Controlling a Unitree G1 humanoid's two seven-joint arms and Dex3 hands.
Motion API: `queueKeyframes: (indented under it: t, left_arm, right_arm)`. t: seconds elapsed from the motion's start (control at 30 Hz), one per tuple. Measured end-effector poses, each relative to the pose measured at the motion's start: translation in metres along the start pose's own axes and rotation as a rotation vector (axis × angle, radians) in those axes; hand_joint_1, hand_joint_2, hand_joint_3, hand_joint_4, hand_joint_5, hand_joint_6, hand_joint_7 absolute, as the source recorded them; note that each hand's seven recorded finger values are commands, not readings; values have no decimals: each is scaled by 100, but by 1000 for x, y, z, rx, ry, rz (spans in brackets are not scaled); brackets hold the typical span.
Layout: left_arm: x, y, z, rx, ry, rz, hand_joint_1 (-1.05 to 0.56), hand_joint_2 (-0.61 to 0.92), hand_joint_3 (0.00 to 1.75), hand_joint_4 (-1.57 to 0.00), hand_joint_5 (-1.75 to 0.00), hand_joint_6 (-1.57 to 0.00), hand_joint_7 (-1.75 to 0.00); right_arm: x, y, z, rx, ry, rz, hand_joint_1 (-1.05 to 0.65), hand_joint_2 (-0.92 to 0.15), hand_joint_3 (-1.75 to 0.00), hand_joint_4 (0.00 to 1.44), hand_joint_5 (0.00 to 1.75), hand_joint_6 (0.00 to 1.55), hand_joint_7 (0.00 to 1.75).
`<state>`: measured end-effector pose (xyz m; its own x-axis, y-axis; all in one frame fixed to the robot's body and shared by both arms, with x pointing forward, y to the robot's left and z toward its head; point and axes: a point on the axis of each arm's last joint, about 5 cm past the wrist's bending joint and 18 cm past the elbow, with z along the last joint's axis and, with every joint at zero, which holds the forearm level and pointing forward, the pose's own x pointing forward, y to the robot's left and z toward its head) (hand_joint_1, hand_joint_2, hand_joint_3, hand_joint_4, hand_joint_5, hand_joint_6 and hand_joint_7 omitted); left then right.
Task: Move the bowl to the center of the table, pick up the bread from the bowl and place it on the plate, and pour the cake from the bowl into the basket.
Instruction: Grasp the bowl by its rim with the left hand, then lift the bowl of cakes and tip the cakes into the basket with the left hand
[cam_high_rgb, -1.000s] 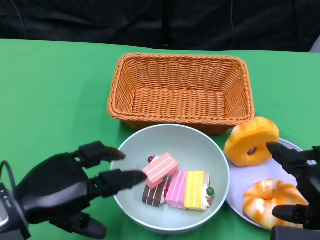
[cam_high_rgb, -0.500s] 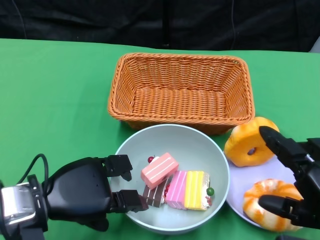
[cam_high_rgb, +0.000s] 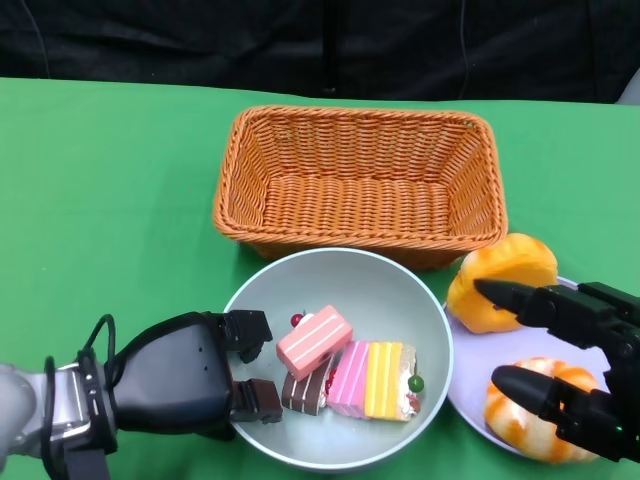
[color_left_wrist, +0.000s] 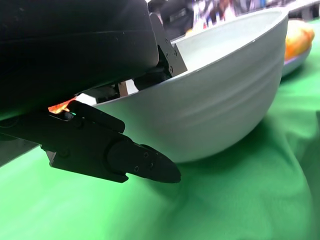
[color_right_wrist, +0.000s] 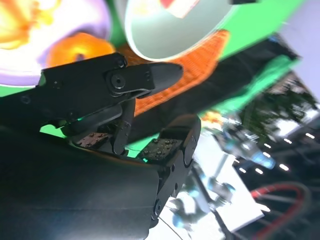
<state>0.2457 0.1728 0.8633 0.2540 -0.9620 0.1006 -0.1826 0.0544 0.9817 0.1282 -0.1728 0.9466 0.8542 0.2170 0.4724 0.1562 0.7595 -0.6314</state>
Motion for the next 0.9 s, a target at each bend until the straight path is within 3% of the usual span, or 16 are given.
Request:
queueKeyframes:
  t: [0.03, 0.1, 0.17, 0.23, 0.3, 0.37, 0.43, 0.57, 0.73, 0.83, 0.9]
  left_arm:
    - [1, -1, 0, 1, -5, 21, -35, 89, 3, -87, -174, -83, -127]
    - [0, -4, 1, -7, -15, 38, -39, 92, 5, -92, -174, -81, -134]
    - [-1, -5, 2, -21, -14, 40, -44, 90, 4, -93, -175, -84, -121]
    - [-3, -5, 3, -32, -10, 41, -42, 90, 3, -96, -175, -88, -114]
    - [-6, -2, 2, -35, -8, 42, -44, 90, 2, -98, -175, -89, -113]
    - [-10, 1, 1, -29, -8, 43, -43, 91, 10, -97, -175, -82, -140]
    - [-15, 5, 2, -30, 6, 55, -40, 91, 14, -98, -175, -78, -160]
    - [-26, 11, 8, -36, 27, 89, -35, 90, 14, -98, -175, -74, -171]
    - [-30, 21, 17, -65, 60, 173, -25, 89, 18, -100, -175, -76, -175]
    - [-27, 27, 24, -139, 90, 235, -23, 50, 94, -104, -175, -79, -175]
    - [-25, 33, 28, -200, 112, 272, -20, 40, 118, -105, -175, -78, -175]
  right_arm:
    - [0, 0, 0, 16, -21, -19, -20, -65, -67, 69, 113, 82, 40]
    - [-2, 2, 0, 69, -50, -64, -13, -43, -111, 72, 121, 86, 52]
    - [-5, 5, -2, 135, -65, -103, -7, -33, -133, 74, 126, 87, 70]
    - [-6, 8, -2, 199, -81, -137, -4, -31, -148, 79, 137, 89, 95]
    - [-9, 9, -2, 234, -91, -157, -5, -30, -158, 86, 149, 92, 109]
    - [-11, 10, -2, 248, -98, -168, -6, -25, -169, 92, 166, 93, 125]
    - [-13, 10, -2, 249, -118, -175, -9, -22, -173, 95, 173, 93, 138]
    - [-16, 11, -4, 260, -135, -178, -11, -20, -175, 97, 175, 90, 150]
    - [-24, 17, -5, 305, -118, -164, -10, -19, -174, 98, 175, 88, 153]
    - [-27, 22, -7, 302, -117, -148, -8, -18, -174, 97, 175, 88, 154]
    - [-28, 24, -9, 295, -115, -135, -7, -18, -175, 96, 175, 88, 154]
